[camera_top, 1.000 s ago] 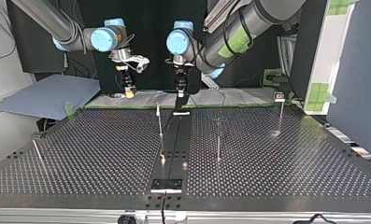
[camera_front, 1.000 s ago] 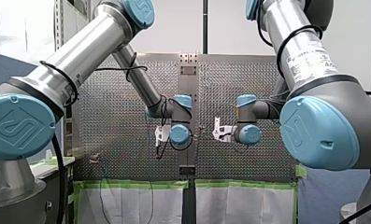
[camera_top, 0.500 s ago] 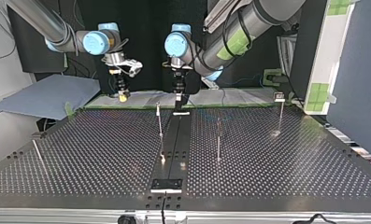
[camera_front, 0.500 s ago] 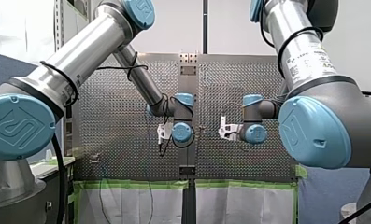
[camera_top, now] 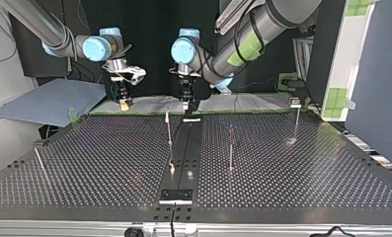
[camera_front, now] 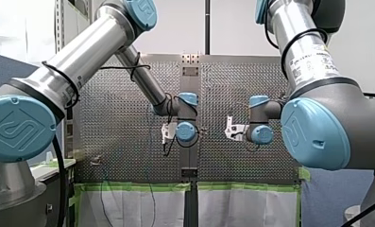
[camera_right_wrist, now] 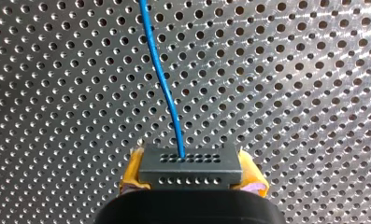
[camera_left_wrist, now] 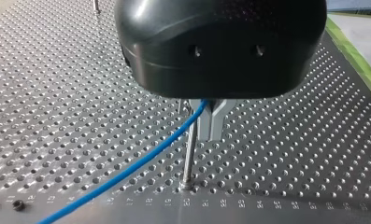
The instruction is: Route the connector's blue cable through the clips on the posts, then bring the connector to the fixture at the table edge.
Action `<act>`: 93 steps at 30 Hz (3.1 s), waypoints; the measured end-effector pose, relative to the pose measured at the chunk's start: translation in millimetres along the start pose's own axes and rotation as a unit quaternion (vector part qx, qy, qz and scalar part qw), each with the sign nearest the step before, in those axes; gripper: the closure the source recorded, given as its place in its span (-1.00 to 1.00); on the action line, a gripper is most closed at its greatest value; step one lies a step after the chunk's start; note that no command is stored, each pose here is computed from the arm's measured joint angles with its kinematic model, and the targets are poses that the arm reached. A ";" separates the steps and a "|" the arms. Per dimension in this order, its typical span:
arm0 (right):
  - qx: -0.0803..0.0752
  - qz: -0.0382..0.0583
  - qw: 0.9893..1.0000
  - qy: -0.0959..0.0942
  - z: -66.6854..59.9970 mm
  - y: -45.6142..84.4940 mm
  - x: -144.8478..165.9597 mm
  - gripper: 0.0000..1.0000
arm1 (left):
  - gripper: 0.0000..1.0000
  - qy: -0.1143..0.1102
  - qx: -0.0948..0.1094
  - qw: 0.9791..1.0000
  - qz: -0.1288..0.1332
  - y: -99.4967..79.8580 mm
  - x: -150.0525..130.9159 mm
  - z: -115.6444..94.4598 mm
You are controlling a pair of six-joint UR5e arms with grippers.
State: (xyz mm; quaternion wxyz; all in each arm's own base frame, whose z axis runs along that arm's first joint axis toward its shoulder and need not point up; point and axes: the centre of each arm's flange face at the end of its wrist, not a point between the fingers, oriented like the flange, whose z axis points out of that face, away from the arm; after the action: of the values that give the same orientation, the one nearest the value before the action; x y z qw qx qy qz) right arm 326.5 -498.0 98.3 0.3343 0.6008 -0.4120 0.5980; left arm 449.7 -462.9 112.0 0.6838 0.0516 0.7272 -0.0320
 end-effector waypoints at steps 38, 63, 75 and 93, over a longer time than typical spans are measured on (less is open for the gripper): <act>-0.008 0.003 1.000 0.004 16.5 18.0 10.2 0.97 | 0.96 0.010 -0.006 1.000 -0.027 -7.2 12.2 43.7; -0.014 0.004 1.000 0.015 32.0 26.7 22.7 0.97 | 0.96 0.004 -0.017 0.999 -0.029 4.1 -8.1 74.1; -0.012 0.003 1.000 0.016 36.6 25.3 24.3 0.97 | 0.96 0.011 0.005 1.000 -0.025 4.6 -7.7 76.7; -0.004 0.003 1.000 0.007 36.6 23.5 12.5 0.97 | -1.00 0.053 -0.001 0.998 0.025 3.7 -5.4 64.0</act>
State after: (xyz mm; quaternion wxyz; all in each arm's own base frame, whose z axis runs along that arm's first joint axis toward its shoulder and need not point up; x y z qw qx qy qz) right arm 321.0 -542.3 106.4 0.3378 0.5939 -0.4138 0.6016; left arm 513.9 -466.9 113.4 0.6450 0.0706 0.7608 -0.0114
